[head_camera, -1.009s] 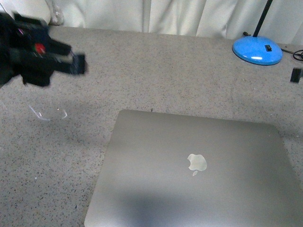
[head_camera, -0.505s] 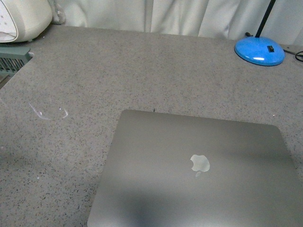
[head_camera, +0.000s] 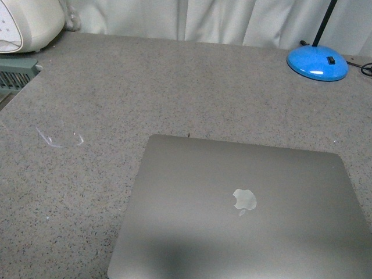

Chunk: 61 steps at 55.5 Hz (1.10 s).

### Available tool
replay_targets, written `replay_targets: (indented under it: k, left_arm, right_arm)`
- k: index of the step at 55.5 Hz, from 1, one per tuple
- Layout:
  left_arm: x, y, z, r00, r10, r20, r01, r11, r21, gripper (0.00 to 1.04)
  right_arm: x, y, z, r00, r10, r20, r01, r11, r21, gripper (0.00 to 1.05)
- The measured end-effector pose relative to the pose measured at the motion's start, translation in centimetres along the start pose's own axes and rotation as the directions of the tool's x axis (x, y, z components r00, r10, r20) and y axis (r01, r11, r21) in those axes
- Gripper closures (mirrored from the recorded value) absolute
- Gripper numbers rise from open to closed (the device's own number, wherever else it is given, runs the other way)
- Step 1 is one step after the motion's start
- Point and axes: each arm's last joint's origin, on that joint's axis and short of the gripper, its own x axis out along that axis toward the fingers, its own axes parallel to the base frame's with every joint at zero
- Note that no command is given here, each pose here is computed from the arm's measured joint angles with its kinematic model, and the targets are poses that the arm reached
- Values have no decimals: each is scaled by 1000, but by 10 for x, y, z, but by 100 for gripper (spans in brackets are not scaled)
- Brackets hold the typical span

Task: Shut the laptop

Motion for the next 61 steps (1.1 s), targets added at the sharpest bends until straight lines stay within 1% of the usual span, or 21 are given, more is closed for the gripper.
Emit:
replay_targets:
  k: [12,16,19,21,26,59,61]
  left_arm:
    - [-4,0,0,1000,2,2,-2,1000,0,101]
    - [-5,0,0,1000,2,3,-2,1000,0,101]
    - [-8,0,-1,1000,2,-4,-2,1000,0,101]
    - [-12,0,-5,999,1,-32,-1,1000,0,101]
    - [-16,0,-3,1000,1,-3,-1,1000,1,101]
    - [-16,0,-3,1000,1,-3,-1,1000,0,101]
    - [-16,0,-3,1000,1,-3,-1,1000,1,101]
  right_arm:
    - [-8,-8,3,1000,-2,11,2,1000,4,104]
    - [-10,-13,2,1000,23,9,-23,1000,3,104]
    - [-12,-17,3,1000,9,13,-9,1000,3,104]
    - [-13,-19,3,1000,-7,14,7,1000,4,104]
    - [-16,-19,3,1000,-11,15,11,1000,4,104]
    - [-27,-19,3,1000,-9,15,9,1000,4,104]
    - [-30,-19,0,1000,-8,-3,8,1000,4,104]
